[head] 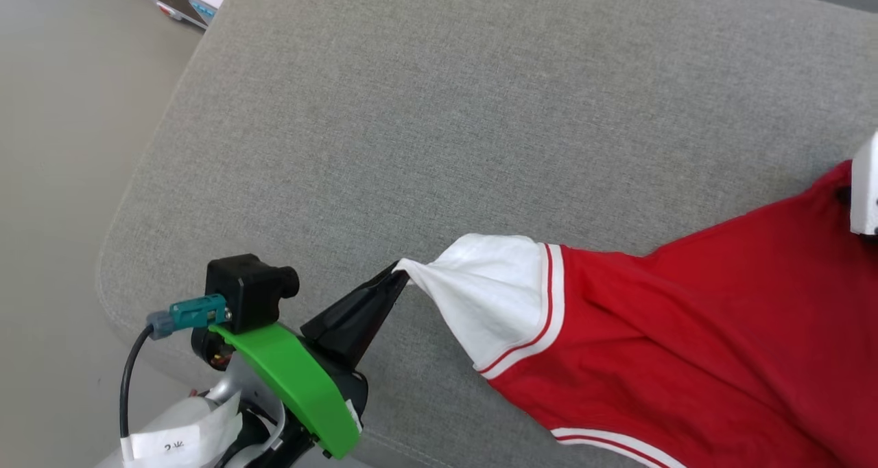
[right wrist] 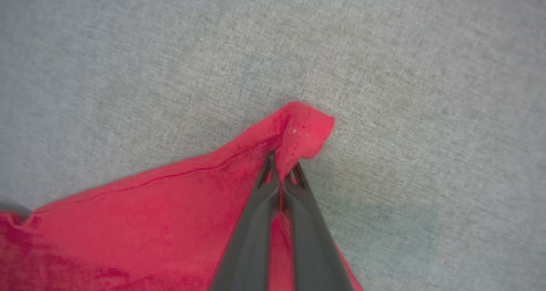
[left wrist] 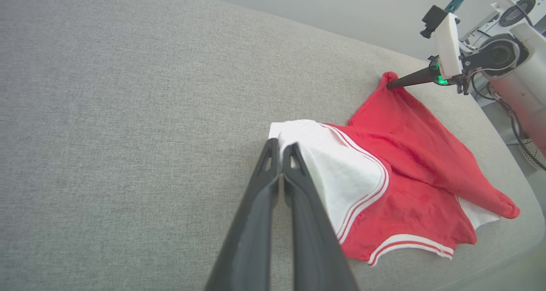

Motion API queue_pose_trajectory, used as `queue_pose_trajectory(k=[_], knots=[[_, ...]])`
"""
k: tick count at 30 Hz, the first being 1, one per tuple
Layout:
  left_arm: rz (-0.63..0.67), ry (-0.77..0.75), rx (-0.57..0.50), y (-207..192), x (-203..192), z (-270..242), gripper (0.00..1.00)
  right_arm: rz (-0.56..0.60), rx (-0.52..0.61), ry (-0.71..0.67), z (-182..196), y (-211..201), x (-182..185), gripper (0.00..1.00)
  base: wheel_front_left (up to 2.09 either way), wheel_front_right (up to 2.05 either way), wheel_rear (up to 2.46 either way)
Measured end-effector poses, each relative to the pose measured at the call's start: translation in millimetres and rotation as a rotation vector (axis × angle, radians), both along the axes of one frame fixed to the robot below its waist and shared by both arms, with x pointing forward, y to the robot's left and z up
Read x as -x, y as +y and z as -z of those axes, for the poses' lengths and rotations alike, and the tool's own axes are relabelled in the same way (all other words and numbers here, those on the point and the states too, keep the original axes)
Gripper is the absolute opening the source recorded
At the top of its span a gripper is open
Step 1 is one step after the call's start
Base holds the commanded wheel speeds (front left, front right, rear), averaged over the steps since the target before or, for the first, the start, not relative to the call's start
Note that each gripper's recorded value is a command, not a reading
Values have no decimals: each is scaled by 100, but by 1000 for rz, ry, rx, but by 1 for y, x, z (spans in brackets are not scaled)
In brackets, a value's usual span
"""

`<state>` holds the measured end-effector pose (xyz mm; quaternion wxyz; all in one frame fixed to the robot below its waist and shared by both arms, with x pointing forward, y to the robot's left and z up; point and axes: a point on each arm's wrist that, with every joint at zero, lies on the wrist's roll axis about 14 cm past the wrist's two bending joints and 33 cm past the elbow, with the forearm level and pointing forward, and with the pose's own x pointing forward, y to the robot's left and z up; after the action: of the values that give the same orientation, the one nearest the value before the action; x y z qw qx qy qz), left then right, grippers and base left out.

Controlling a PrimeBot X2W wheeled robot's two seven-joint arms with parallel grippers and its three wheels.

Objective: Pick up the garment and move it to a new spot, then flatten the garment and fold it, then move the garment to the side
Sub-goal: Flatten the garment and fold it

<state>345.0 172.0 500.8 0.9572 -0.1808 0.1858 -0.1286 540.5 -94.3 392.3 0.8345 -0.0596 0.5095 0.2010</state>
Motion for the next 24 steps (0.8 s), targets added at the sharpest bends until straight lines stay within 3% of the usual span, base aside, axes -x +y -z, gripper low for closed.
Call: queue_pose_trajectory(k=[8,24], knots=[[-19,-105,-27,7,1,-34,0,40,-101,-179,-51,-2,-6,0,0,0,0],[9,-439,-91,5,-19,-142,0,130,-233,-597,-207,-59,21,0,0,0,0]])
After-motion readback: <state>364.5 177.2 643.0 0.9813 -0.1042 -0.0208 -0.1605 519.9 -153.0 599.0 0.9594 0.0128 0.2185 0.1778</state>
